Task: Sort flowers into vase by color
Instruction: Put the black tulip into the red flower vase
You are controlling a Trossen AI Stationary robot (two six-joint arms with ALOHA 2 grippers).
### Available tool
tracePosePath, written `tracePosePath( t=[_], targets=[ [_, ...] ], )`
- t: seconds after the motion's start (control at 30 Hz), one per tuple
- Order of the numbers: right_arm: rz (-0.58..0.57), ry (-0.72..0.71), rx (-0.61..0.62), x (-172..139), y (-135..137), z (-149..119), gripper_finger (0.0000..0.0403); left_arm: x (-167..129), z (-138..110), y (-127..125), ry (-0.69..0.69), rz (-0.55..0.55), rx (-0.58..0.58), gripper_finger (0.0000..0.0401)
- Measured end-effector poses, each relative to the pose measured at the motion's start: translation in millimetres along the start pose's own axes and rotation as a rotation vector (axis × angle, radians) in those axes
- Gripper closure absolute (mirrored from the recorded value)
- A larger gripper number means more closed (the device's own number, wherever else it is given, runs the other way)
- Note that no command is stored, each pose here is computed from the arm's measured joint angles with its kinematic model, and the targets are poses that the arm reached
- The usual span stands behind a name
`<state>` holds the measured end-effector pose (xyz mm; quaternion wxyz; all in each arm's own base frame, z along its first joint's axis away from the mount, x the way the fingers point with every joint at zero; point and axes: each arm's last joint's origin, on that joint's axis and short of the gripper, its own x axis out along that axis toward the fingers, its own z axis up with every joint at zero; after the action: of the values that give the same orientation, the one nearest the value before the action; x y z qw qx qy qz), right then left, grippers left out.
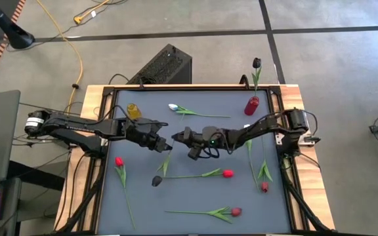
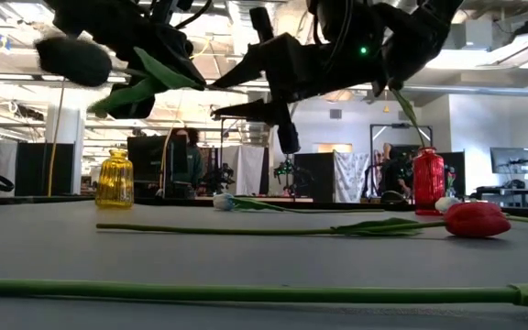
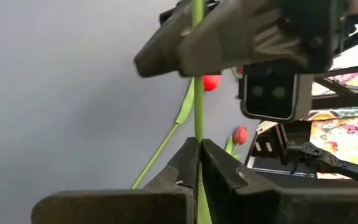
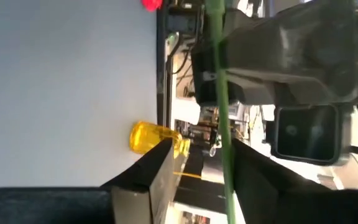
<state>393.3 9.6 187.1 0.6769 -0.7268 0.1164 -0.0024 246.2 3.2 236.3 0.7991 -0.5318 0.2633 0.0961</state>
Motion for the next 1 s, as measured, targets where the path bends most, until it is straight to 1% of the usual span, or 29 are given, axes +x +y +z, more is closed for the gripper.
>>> tracePosePath(
  t=[0.37, 0.57, 0.63, 0.87, 1.0],
  targets=[
    [-0.022, 0.003, 0.001, -0.5, -2.5, 1.4, 0.0314, 0.0, -0.1, 0.3, 0.001, 0.003, 0.01, 0.0401],
    [-0.01, -0.031, -0.006, -3.1, -1.8, 13.2, 0.0361, 0.1, -0.2, 1.0, -0.007, 0.013, 0.021, 0.0397],
    [0.002, -0.047, -0.011, -4.5, -0.8, 18.7, 0.0376, 0.1, 0.0, 1.1, -0.012, 0.015, 0.038, 0.0388],
    [0.065, -0.097, -0.024, -8.5, 5.0, 32.9, 0.0376, -1.4, 6.9, 2.3, -0.043, 0.009, 0.107, 0.0323],
    [0.107, -0.122, 0.081, -11.1, 5.3, 34.3, 0.0376, -5.1, 16.8, 4.0, -0.089, 0.003, 0.175, 0.0287]
  ],
)
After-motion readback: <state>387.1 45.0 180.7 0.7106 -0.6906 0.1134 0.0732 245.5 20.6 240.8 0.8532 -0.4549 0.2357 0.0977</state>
